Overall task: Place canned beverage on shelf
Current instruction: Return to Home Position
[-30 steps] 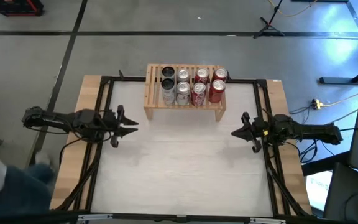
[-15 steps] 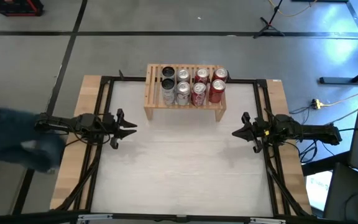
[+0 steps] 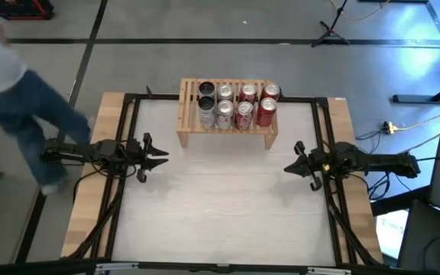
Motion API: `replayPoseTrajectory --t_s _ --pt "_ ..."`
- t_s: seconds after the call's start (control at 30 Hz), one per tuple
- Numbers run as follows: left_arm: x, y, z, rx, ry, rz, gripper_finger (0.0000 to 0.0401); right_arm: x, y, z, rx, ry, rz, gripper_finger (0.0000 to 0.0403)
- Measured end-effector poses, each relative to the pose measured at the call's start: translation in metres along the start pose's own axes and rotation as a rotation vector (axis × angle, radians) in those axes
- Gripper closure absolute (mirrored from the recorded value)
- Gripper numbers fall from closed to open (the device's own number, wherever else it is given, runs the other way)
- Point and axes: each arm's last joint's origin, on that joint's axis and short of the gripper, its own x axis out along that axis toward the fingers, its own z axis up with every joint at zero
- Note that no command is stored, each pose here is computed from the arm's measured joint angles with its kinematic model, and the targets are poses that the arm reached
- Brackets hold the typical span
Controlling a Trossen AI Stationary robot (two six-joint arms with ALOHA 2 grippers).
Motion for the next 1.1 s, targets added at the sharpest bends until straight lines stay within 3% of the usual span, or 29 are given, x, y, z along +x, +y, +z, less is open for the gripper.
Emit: replayPoseTrajectory --t_s 0.13,0.37,1.1 --pt "0.0000 0.0000 0.0000 0.000 0.000 -0.001 0.0297 0.0004 -0.0011 -0.0046 -0.006 0.031 -0.013 0.0403" --pt "0.0000 0.0000 0.0000 0.000 0.000 -0.002 0.0297 -0.0022 -0.0079 -0.0074 -0.013 0.035 -0.253 0.0403" --pt "0.0000 0.0000 0.0000 0.000 0.000 -0.002 0.0297 -0.0018 -0.0085 -0.0084 0.019 0.041 -0.269 0.0403"
